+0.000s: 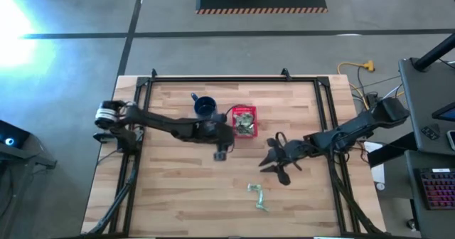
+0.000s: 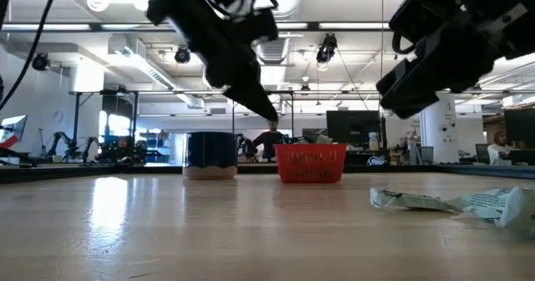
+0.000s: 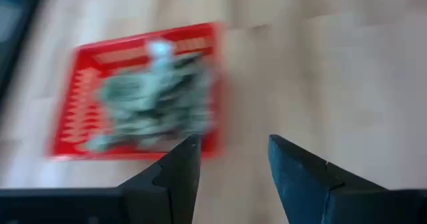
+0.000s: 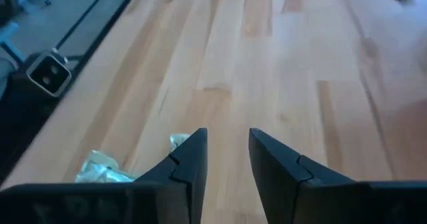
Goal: Pick and place items into bin
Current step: Put the green stevia packet into the red bin
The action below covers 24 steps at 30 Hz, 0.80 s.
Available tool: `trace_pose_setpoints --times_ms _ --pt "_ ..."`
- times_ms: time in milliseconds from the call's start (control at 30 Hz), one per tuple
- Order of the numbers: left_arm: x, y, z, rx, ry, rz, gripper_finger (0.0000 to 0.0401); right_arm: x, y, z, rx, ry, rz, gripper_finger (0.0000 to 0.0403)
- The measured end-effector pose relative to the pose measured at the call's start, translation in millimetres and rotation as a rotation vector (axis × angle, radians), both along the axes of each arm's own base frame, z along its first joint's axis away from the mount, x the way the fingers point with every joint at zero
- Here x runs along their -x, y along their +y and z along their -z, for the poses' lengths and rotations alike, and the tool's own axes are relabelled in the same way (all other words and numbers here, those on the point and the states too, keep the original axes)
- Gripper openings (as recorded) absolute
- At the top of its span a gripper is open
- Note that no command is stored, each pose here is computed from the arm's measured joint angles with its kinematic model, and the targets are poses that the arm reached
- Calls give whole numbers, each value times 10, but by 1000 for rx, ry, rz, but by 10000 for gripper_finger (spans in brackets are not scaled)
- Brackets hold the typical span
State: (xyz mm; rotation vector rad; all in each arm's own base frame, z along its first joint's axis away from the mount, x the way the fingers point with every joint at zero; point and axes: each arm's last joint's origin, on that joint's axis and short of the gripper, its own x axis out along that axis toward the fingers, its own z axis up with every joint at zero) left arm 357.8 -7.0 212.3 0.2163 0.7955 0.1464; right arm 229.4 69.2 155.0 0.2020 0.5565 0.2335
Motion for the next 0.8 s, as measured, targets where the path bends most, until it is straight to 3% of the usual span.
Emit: trace_pose_setpoints --times_ms 133,367,500,800 --pt "164 -245 -14 64 -7 115 160 -100 71 155 12 46 -16 115" --pt "445 -574 22 106 -13 193 160 -360 232 366 -8 145 -86 140" --pt "549 -643 41 125 -34 204 160 -523 310 418 -45 172 -145 151" --pt "653 -628 79 148 -39 169 160 -696 411 561 -20 304 -165 161"
